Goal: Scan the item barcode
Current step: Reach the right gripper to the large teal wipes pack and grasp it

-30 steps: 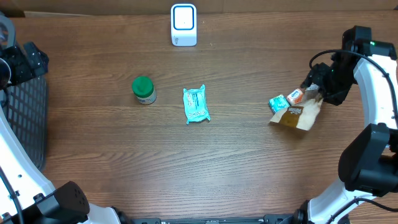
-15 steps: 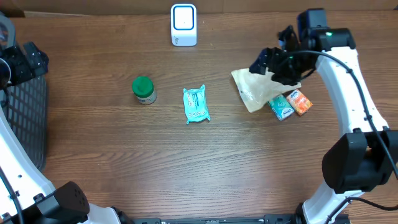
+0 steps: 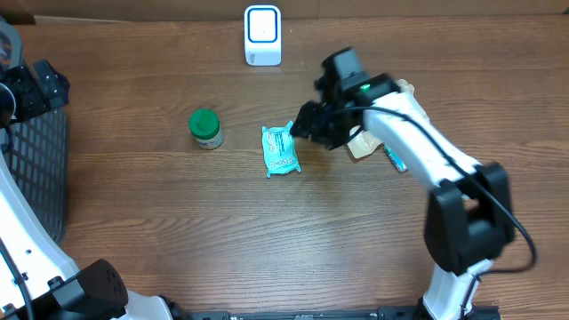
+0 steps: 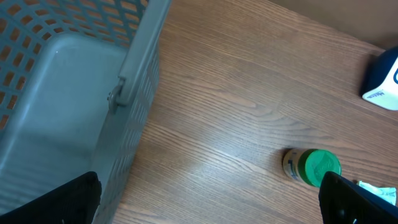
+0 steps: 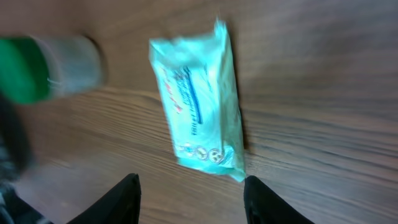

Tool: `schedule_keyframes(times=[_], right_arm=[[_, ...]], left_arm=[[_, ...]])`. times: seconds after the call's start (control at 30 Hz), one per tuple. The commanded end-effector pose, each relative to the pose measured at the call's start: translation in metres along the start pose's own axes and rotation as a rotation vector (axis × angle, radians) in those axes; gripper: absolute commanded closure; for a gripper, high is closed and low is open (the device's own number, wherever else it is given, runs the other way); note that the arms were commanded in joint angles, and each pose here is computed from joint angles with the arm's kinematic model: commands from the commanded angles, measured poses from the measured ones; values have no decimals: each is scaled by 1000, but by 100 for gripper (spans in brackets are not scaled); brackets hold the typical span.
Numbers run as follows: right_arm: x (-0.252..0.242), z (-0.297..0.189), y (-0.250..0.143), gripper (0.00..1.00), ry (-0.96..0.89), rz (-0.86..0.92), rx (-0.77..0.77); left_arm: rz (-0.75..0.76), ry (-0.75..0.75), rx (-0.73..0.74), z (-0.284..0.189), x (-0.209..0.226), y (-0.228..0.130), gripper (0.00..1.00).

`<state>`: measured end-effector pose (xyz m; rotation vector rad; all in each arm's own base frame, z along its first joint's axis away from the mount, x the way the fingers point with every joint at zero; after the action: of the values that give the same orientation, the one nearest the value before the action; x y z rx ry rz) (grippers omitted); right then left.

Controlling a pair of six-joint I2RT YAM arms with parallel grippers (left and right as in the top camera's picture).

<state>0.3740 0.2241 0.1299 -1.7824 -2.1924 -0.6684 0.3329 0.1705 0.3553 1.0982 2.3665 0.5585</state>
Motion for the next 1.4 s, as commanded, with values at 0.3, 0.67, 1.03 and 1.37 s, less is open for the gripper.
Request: schedule_keyframes(times=[0.3,0.67,1.03,1.37], right_arm=[[-6,88,-24,73,-1,105,142],[-6,87,-18,96,-9,95,111],[-18,72,-7,53,-153,209,39],[-24,107,6,55,-153,266,-25]], left_arm=[[30,-11,-10,-3,-3,1,0],[30,-11,-10,-3,-3,1,0],[30,-10,-10,-3,-2,1,0],[30,-11,-10,-3,-3,1,0]])
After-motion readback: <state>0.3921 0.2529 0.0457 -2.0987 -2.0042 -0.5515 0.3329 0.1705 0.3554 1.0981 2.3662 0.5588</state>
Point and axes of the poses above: each gripper's point midway between its finger pads, its own z axis out along the fingers, its own x axis along the line the jaws close on, y = z × x, the point moved 4 cm from there along -z, back along the fingers, and after that the axes turned 15 degrees about -z, right-handed, at the moved point
